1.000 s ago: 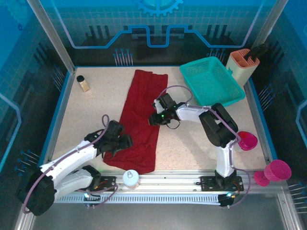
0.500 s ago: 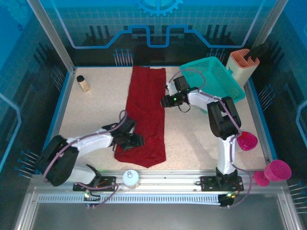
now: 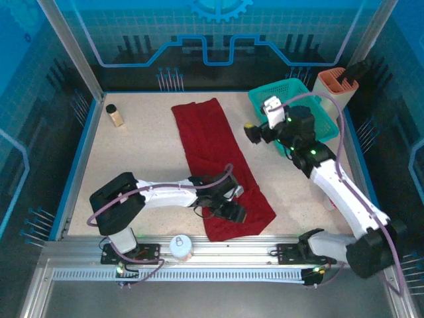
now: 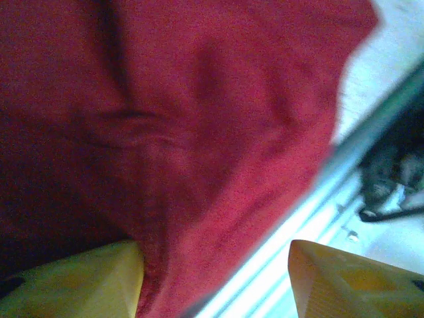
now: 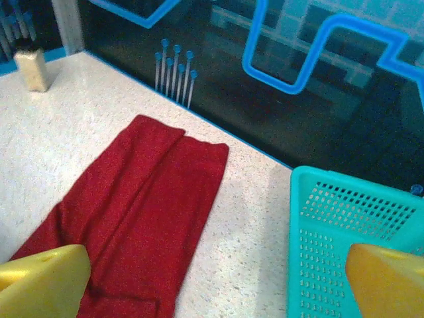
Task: Fold the inside-out t-shirt
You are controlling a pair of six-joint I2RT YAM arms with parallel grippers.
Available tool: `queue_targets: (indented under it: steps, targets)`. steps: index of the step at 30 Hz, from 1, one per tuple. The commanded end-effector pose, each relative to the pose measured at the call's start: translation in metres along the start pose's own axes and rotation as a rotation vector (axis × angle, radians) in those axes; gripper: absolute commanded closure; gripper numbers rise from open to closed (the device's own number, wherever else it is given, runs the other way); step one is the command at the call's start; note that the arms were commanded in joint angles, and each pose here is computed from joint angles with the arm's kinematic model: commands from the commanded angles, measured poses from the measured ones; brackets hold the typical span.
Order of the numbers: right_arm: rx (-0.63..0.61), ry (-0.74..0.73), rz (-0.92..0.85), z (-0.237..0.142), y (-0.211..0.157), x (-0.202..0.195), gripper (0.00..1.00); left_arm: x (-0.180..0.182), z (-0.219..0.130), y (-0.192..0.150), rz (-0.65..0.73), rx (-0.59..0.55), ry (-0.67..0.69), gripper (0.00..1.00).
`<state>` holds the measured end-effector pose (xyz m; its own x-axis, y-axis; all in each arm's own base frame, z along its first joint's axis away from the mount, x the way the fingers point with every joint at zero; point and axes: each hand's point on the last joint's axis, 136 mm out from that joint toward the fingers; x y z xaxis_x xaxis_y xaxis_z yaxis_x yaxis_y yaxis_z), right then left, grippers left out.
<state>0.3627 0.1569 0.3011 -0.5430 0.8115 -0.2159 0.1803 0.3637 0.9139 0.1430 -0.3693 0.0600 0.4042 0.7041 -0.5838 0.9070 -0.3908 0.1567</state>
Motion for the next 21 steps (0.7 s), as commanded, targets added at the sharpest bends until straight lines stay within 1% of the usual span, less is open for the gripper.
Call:
queue_targets:
  steps: [1, 2, 3, 4, 5, 6, 7, 9, 11, 13, 15, 17, 18, 20, 21]
  targets:
    - [0.101, 0.291, -0.404, -0.004, -0.049, 0.052, 0.00, -0.059, -0.061, 0.005, 0.408, -0.100, -0.099, 0.38]
    - [0.120, 0.372, -0.519, -0.012, -0.056, 0.063, 0.00, -0.066, -0.077, 0.007, 0.518, -0.153, -0.097, 0.36]
    - [0.138, 0.487, -0.647, -0.025, -0.068, 0.077, 0.00, -0.075, -0.094, 0.003, 0.674, -0.196, -0.119, 0.33]
    - [0.154, 0.558, -0.736, -0.034, -0.079, 0.084, 0.00, -0.082, -0.103, -0.015, 0.911, -0.202, -0.178, 0.30]
    - [0.182, 0.579, -0.763, -0.035, -0.087, 0.084, 0.00, -0.080, -0.105, -0.037, 1.112, -0.184, -0.222, 0.22]
    - [0.216, 0.629, -0.796, -0.040, -0.099, 0.088, 0.00, -0.068, -0.100, -0.058, 1.280, -0.163, -0.220, 0.11]
    - [0.270, 0.701, -0.841, -0.049, -0.116, 0.096, 0.00, -0.056, -0.090, -0.072, 1.387, -0.140, -0.179, 0.08]
    - [0.385, 0.726, -0.921, -0.056, -0.151, 0.101, 0.00, -0.037, -0.074, -0.084, 1.452, -0.088, -0.110, 0.09]
    - [0.468, 0.801, -0.995, -0.067, -0.186, 0.111, 0.00, -0.020, -0.059, -0.092, 1.502, -0.048, -0.032, 0.09]
    - [0.518, 0.896, -1.102, -0.074, -0.227, 0.125, 0.00, -0.009, -0.045, -0.087, 1.527, -0.088, 0.043, 0.09]
    - [0.544, 0.928, -1.187, -0.073, -0.252, 0.128, 0.00, -0.008, -0.036, -0.074, 1.524, -0.161, 0.092, 0.09]
    - [0.551, 0.929, -1.254, -0.068, -0.266, 0.125, 0.00, -0.010, -0.029, -0.066, 1.534, -0.173, 0.115, 0.10]
    - [0.545, 0.918, -1.276, -0.064, -0.269, 0.124, 0.00, -0.009, -0.024, -0.064, 1.541, -0.159, 0.122, 0.10]
    - [0.531, 0.941, -1.296, -0.065, -0.274, 0.126, 0.00, 0.000, -0.014, -0.066, 1.563, -0.082, 0.137, 0.11]
    - [0.536, 0.969, -1.297, -0.068, -0.278, 0.128, 0.00, 0.008, -0.010, -0.066, 1.559, -0.040, 0.169, 0.13]
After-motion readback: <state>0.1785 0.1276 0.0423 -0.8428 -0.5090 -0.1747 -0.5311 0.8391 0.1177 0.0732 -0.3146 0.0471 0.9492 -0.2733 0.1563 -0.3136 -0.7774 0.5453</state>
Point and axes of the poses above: each hand's point on the last joint's axis, 136 mm out from that joint toward the fingers, its own z axis out along the fingers, its own x axis along the line the jaws close on, y = z × x, and after that the axes turned 1 degree about z, right-handed
